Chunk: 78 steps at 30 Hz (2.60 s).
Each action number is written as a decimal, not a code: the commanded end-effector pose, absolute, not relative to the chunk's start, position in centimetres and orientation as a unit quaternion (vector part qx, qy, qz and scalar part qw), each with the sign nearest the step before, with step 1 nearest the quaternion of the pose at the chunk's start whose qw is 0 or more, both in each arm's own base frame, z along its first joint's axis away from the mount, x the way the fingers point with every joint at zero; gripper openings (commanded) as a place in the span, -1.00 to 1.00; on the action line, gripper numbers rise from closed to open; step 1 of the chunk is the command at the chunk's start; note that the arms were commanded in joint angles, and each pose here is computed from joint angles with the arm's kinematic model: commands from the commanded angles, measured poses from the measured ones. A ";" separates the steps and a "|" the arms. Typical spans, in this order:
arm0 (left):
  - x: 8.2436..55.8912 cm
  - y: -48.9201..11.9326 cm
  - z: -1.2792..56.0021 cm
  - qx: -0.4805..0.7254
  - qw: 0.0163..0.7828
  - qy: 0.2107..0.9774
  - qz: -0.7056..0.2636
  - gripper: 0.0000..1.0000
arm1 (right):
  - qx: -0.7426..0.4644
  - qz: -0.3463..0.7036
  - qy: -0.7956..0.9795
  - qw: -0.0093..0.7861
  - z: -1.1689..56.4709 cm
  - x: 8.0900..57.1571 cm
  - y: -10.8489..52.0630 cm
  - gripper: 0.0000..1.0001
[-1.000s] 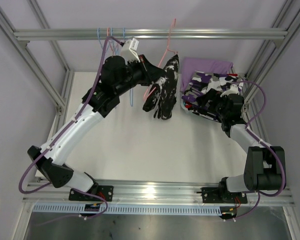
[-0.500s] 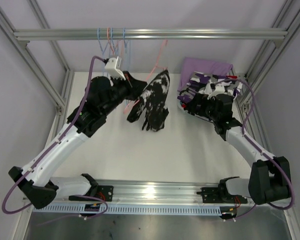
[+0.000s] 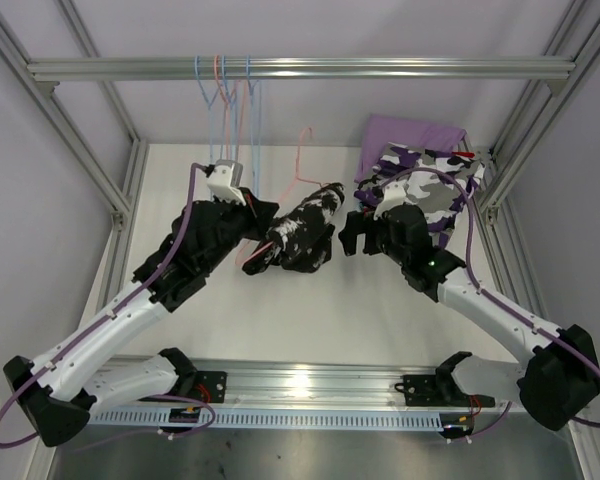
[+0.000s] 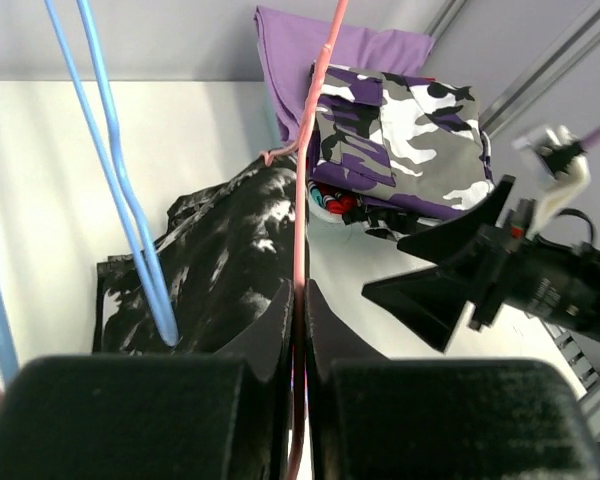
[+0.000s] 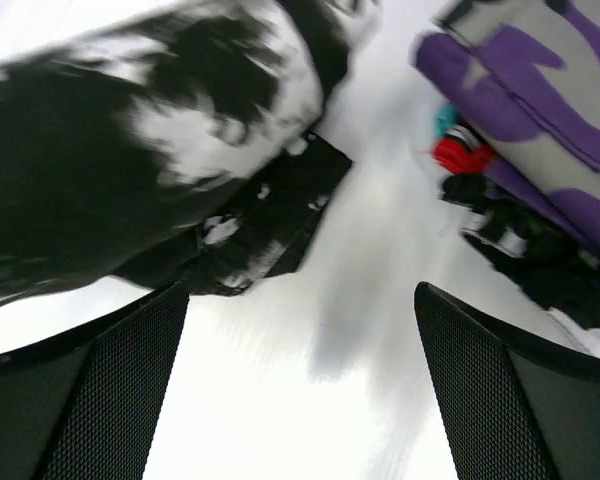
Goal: Remove the trousers from the hanger
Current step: Pick up the hanger from the clothesline, then remove the trousers from the hanger.
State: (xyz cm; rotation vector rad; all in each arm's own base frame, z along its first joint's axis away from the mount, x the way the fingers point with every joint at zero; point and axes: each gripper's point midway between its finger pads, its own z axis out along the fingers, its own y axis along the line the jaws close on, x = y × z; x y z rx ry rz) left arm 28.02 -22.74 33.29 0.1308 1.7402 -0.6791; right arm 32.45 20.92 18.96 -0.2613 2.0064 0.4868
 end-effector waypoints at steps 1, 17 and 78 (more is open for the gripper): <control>27.6 -22.0 36.1 0.045 0.631 0.712 -0.305 -0.99 | -0.130 0.202 0.801 0.548 22.5 31.5 21.9 0.99; 26.5 -21.0 35.8 0.032 0.633 0.706 -0.315 -0.99 | -0.273 0.195 0.749 0.572 20.9 25.7 35.6 0.99; 25.7 -21.3 36.2 0.047 0.631 0.699 -0.334 -0.99 | -0.099 0.155 0.682 0.708 28.9 32.1 28.9 -1.00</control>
